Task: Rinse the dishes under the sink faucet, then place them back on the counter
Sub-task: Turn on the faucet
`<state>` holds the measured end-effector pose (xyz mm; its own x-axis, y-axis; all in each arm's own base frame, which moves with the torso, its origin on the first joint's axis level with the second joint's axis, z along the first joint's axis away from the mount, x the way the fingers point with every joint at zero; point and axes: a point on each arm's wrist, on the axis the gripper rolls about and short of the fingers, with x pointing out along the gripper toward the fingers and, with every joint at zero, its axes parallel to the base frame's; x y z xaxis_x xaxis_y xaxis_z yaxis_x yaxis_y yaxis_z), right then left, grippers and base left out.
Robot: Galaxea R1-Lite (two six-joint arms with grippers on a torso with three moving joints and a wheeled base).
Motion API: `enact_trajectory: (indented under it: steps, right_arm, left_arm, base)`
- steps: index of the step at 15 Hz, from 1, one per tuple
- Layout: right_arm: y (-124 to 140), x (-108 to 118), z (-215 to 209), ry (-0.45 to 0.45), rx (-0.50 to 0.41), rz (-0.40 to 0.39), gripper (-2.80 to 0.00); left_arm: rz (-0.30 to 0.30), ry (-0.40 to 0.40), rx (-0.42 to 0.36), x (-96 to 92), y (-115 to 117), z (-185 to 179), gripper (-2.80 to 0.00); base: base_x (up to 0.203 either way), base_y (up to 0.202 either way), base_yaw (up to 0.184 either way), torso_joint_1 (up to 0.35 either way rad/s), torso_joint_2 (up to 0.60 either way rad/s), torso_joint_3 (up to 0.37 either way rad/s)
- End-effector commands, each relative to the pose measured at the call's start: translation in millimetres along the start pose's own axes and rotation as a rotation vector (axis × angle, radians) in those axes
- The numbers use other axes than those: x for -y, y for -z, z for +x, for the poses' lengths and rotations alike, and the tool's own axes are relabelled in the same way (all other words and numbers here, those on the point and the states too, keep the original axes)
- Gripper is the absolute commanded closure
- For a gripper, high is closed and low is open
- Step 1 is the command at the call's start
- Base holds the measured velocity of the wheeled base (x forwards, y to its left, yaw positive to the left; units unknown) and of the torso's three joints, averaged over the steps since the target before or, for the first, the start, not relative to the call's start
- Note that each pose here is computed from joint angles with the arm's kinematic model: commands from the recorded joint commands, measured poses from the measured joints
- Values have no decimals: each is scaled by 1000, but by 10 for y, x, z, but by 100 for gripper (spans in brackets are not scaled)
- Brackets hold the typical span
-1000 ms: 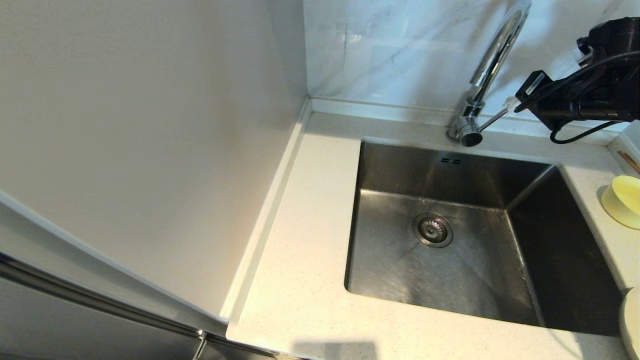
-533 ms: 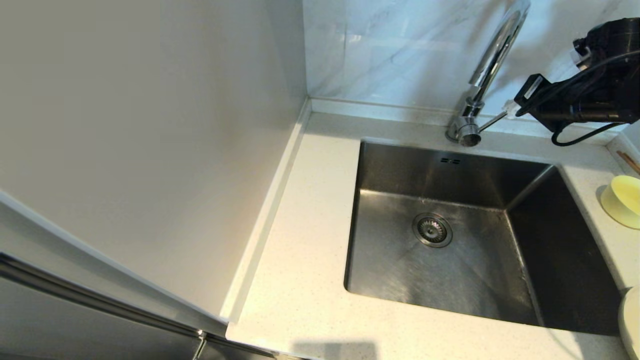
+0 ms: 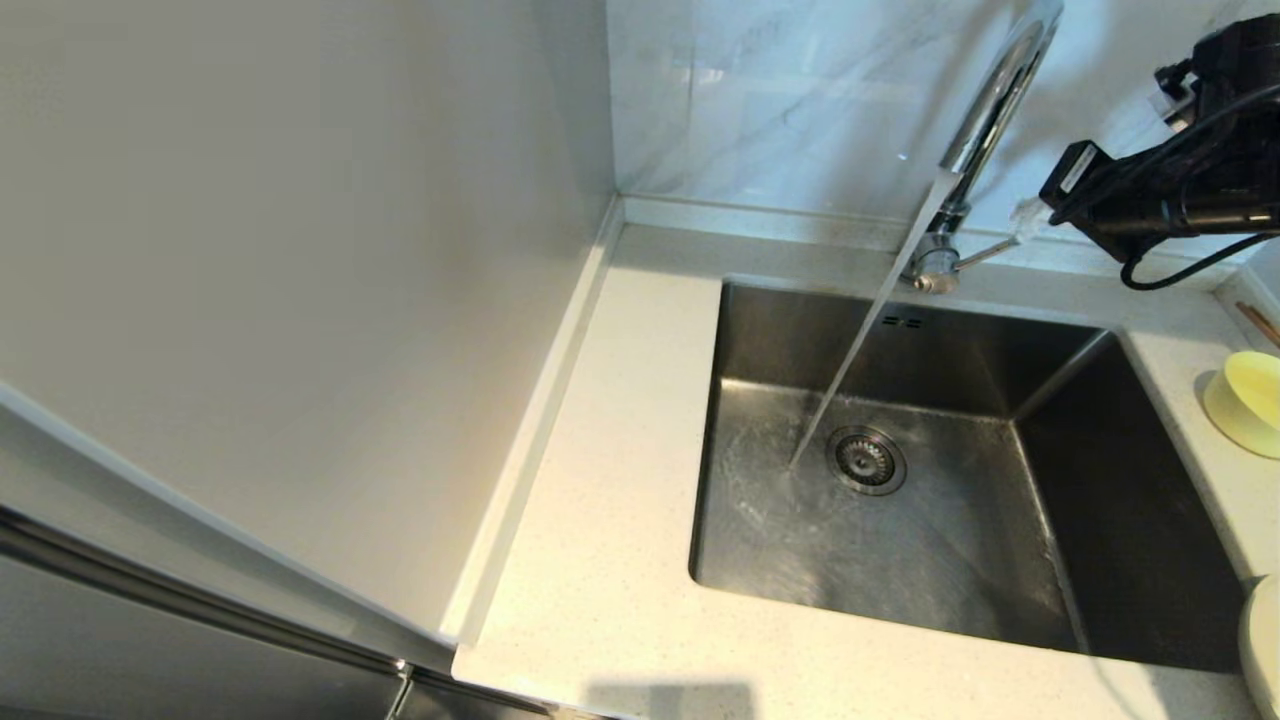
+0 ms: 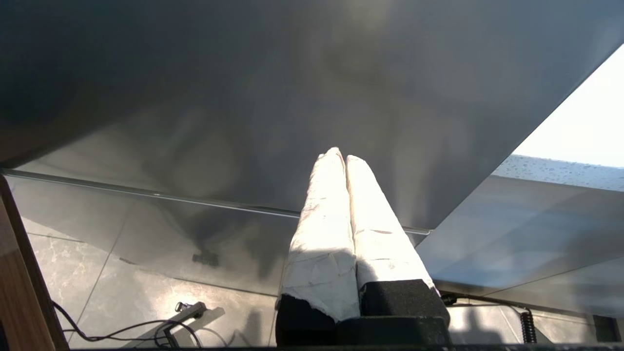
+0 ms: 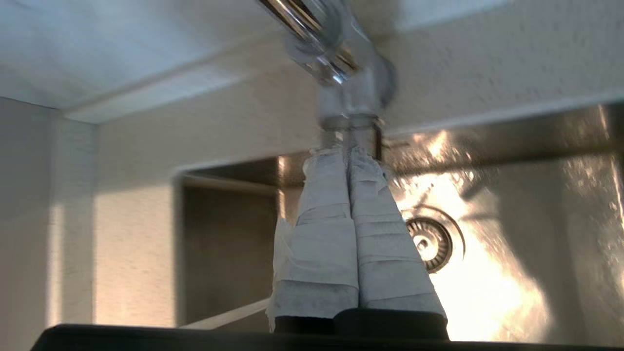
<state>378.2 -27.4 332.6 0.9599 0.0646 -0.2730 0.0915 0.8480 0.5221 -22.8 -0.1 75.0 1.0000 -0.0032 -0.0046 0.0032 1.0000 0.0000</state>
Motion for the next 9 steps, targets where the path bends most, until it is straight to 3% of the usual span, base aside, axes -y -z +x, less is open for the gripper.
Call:
enact_trajectory:
  steps: [1,4,9]
  right_arm:
    - [-149,-105,-294,-31,67,-7,0]
    - [-322,-206,-834,-29,140,-32,0]
    - [-175,-141,-1955,157,-23,-90,0]
  left_arm:
    - [0,1,0,0,0,0,0]
    - [0,0,0,0,0,0,0]
    - [0,0,0,0,0,0,0]
  base:
    - [0,0,0,0,0,0]
    - [0,0,0,0,0,0]
    - [0,0,0,0,0,0]
